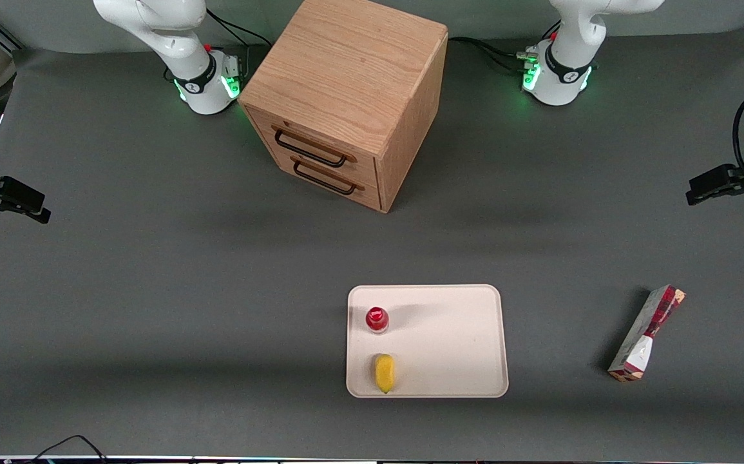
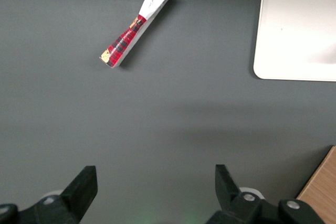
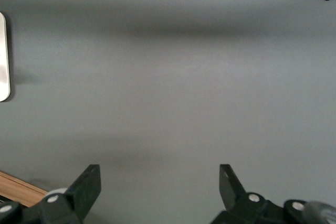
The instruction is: Place red cookie box on tray
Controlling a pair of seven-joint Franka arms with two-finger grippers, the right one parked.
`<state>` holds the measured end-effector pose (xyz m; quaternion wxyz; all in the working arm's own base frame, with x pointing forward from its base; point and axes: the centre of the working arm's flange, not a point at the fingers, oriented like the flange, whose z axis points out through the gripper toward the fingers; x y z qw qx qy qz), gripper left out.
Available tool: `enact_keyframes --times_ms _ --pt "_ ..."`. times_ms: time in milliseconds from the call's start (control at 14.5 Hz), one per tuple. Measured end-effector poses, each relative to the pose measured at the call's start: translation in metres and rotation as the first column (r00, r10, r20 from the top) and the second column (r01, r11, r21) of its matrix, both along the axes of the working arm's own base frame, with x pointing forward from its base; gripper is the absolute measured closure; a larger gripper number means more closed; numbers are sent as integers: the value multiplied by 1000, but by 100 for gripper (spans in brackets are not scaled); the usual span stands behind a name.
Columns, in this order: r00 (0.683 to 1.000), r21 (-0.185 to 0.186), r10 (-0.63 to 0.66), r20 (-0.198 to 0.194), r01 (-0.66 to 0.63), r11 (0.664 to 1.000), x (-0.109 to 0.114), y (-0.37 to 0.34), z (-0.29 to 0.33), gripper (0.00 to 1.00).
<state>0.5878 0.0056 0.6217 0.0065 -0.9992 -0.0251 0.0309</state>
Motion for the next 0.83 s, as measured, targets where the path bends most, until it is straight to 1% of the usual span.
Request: enact_keyframes --times_ms 345,483,621,828 --pt "1000 1 -13 5 13 1000 2 1 -4 0" --pt "1000 4 -22 18 21 1000 7 3 -7 0" --pt "997 14 -56 47 56 998 21 8 -20 0" --pt "977 49 -200 68 197 979 60 33 -76 0"
